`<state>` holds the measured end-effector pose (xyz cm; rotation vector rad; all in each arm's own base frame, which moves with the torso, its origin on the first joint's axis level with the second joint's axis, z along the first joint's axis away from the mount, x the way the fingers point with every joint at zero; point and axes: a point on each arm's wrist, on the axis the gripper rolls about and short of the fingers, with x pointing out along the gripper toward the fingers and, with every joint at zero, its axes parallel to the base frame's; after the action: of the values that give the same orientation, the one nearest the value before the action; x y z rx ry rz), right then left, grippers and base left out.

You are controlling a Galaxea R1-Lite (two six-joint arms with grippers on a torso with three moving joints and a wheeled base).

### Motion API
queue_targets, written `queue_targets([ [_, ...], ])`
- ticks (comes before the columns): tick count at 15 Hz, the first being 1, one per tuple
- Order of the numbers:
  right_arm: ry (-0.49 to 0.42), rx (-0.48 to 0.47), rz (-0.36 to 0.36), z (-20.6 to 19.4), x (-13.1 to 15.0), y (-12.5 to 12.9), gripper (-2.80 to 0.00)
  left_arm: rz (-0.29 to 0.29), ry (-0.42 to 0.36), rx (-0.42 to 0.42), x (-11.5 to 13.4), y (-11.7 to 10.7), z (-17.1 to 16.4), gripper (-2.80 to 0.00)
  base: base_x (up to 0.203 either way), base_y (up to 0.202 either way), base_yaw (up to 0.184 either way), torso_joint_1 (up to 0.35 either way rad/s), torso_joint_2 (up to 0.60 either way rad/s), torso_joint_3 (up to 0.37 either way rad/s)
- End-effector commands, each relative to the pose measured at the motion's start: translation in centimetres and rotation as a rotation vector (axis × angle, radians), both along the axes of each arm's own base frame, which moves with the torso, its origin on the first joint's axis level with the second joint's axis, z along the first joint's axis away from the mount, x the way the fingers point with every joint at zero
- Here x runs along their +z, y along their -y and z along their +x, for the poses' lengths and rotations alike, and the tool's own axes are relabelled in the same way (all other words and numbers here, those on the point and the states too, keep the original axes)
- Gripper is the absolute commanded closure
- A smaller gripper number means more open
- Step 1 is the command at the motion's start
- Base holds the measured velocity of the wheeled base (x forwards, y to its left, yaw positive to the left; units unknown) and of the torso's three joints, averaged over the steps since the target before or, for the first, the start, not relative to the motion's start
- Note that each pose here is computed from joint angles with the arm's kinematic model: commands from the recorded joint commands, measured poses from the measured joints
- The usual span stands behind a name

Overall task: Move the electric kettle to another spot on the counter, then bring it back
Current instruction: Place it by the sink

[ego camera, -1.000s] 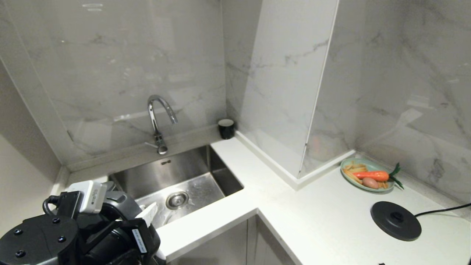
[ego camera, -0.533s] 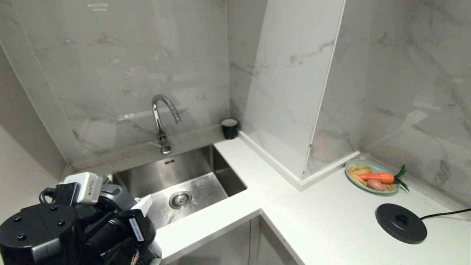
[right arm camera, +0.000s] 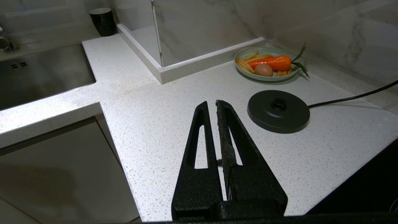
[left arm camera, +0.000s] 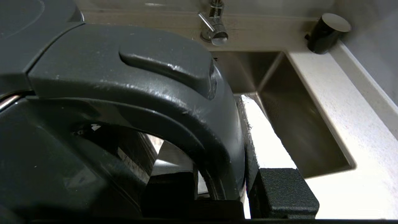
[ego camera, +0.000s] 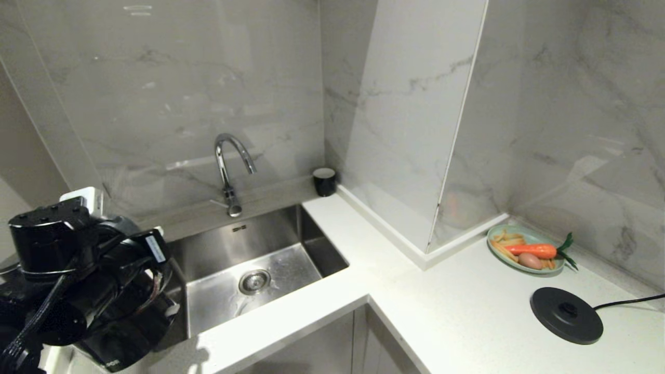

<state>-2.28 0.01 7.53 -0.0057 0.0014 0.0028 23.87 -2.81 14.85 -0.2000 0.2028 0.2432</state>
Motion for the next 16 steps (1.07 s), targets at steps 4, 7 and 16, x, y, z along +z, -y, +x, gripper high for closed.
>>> queue_targets([
  [4, 0.000, 0.000, 0.000, 0.0, 0.0, 0.0, 0.00, 0.007, -0.043, 0.040, -3.4, -1.8, 5.7, 0.00, 0.000, 0.000, 0.000, 0.000, 0.00, 0.000],
  [7, 0.000, 0.000, 0.000, 0.0, 0.0, 0.0, 0.00, 0.068, -0.005, 0.053, -5.4, -2.9, 8.3, 0.00, 0.000, 0.000, 0.000, 0.000, 0.00, 0.000],
  [16, 0.000, 0.000, 0.001, 0.0, 0.0, 0.0, 0.00, 0.097, -0.023, 0.077, -8.5, -6.2, 9.7, 0.00, 0.000, 0.000, 0.000, 0.000, 0.00, 0.000],
])
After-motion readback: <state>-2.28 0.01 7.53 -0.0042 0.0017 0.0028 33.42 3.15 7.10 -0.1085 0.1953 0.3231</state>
